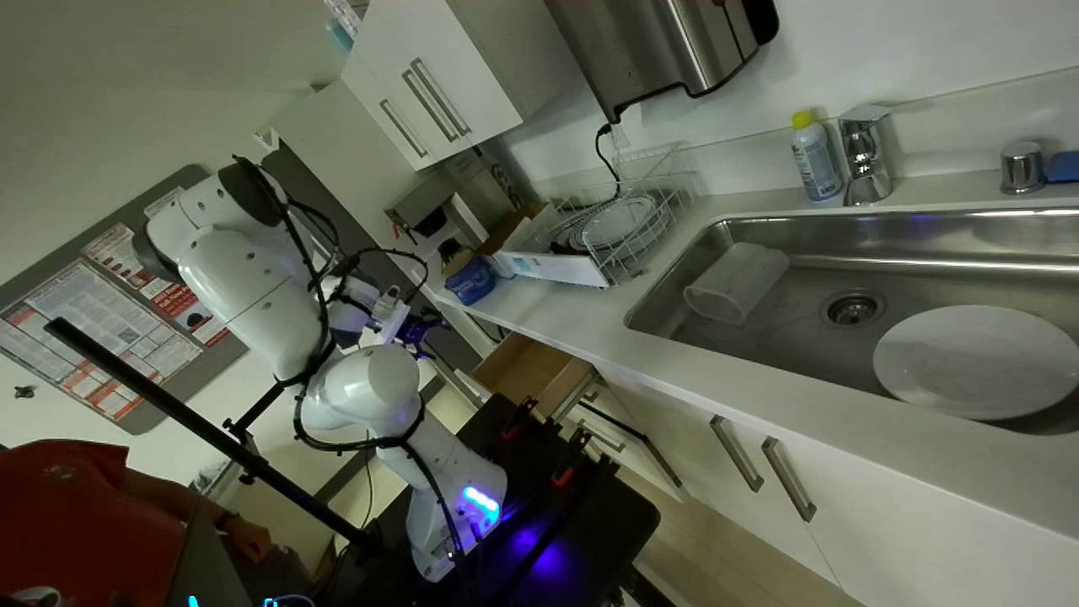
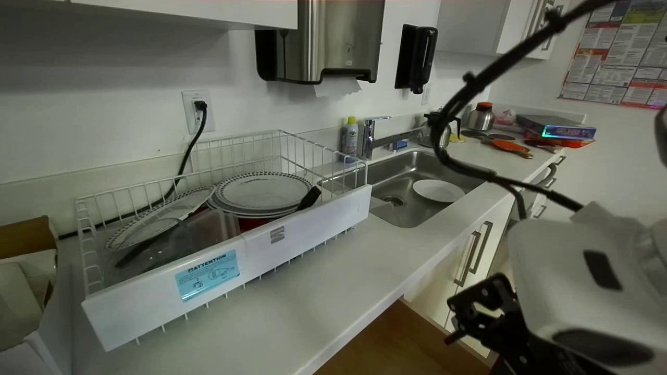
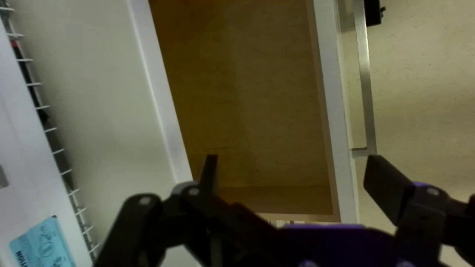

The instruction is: Open the top left kitchen drawer, remove the object, put it in the plate holder and close the drawer

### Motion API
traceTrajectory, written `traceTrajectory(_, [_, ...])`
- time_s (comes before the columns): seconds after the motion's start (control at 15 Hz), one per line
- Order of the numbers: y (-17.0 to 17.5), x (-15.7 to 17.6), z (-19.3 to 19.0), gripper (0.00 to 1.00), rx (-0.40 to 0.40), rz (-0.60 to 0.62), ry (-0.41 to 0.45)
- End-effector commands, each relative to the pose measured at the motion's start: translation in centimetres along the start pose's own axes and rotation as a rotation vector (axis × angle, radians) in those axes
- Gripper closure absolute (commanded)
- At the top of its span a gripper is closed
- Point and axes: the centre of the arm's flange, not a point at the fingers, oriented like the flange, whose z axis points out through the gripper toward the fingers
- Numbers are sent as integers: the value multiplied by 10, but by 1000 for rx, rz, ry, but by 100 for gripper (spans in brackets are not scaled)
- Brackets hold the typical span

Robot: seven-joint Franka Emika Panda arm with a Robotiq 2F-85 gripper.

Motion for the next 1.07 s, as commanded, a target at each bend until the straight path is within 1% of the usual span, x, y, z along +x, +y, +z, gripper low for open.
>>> traceTrajectory(0.0, [-35, 6, 43, 0, 49, -19, 48])
traceTrajectory(0.07, [-43, 6, 49, 0, 62, -29, 48])
traceTrajectory(0.2, [-48, 2, 52, 0, 73, -49, -14])
traceTrajectory(0.27, [-42, -5, 44, 0, 72, -49, 3])
traceTrajectory(0.4, [-48, -6, 52, 0, 87, -56, -14])
traceTrajectory(0.67, [-47, -3, 52, 0, 90, -53, -12])
traceTrajectory(0.73, [-53, 0, 47, 0, 66, -59, -24])
traceTrajectory(0.87, [-74, -3, 49, 0, 29, -99, -16])
traceTrajectory(1.0, [-98, -8, 55, 0, -37, -146, -21])
